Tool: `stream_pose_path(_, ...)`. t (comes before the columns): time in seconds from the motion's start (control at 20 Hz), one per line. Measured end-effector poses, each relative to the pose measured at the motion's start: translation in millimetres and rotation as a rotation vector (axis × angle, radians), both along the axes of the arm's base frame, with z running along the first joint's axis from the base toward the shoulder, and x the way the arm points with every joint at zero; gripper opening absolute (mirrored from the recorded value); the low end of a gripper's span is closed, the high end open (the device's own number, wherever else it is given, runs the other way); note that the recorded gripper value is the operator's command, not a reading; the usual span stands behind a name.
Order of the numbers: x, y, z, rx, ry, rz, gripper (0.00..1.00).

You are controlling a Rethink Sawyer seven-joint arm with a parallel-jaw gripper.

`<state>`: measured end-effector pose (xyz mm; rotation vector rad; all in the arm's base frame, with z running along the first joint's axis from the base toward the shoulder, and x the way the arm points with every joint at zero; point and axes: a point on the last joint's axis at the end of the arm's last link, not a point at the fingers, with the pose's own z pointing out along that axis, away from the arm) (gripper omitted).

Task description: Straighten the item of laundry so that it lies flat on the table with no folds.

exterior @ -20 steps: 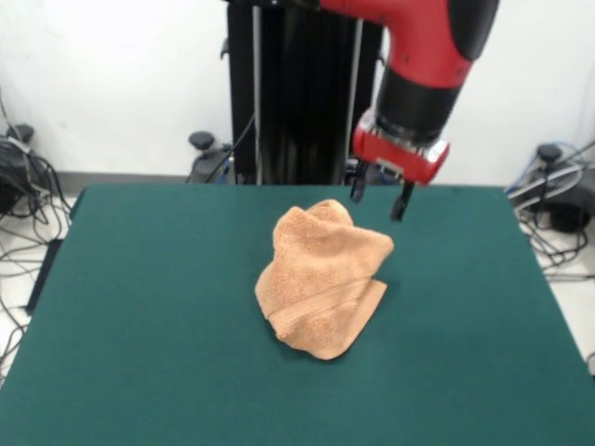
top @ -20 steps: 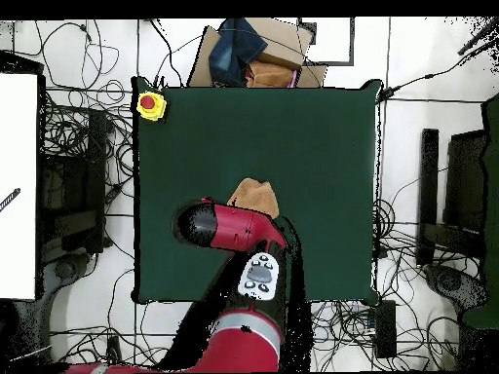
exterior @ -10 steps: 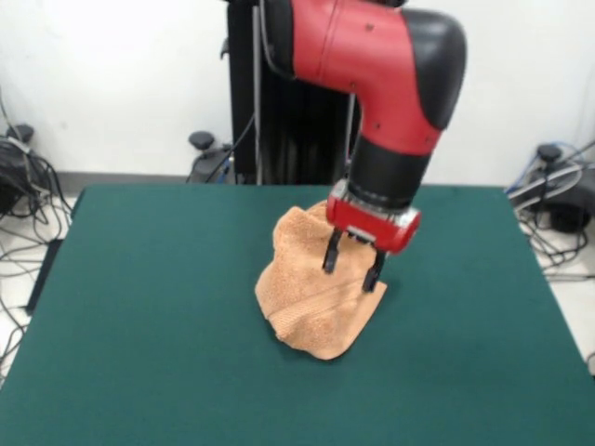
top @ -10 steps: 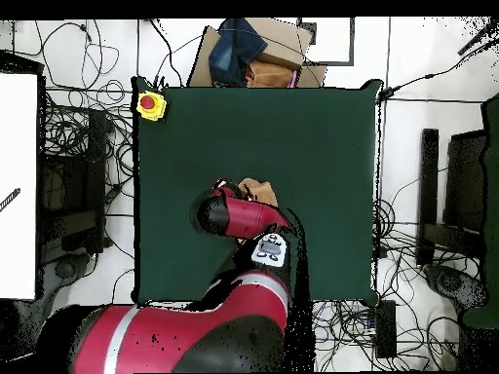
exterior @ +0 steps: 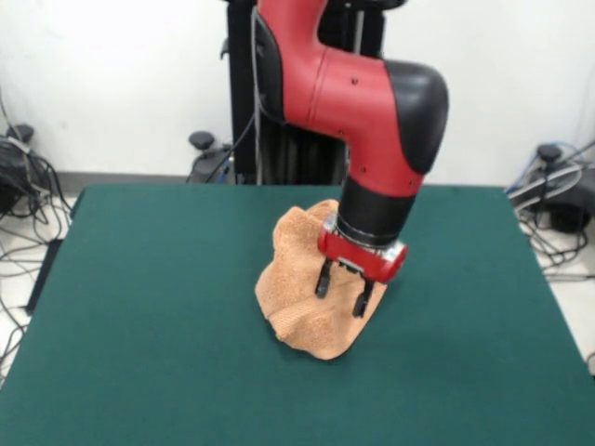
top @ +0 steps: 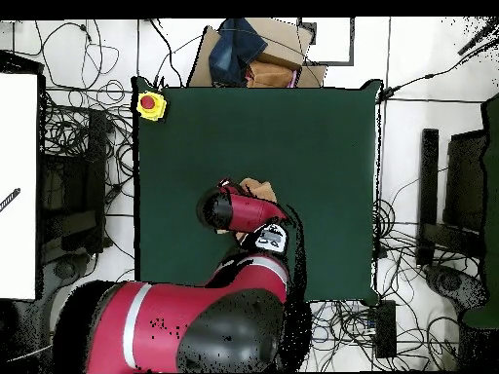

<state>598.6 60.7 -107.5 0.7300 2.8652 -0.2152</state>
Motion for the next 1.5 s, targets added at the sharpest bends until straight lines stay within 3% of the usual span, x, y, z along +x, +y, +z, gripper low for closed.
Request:
stream_pose_path(0.35,16.5,18,-33,-0.004,-0.018,0.05,1.0)
stream_pose_path(0.7,30.5,49,-50,-0.005,-0.03,0.112,1.0)
stream_pose_path(1.1,30.1,62,-46,0.016,0.097,0.113,1.0)
stream_pose_path(1.3,31.5,59,-38,0.016,0.125,0.114,1.0)
stream_pose_path(1.5,40.0,51,-27,0.01,0.109,0.118,1.0)
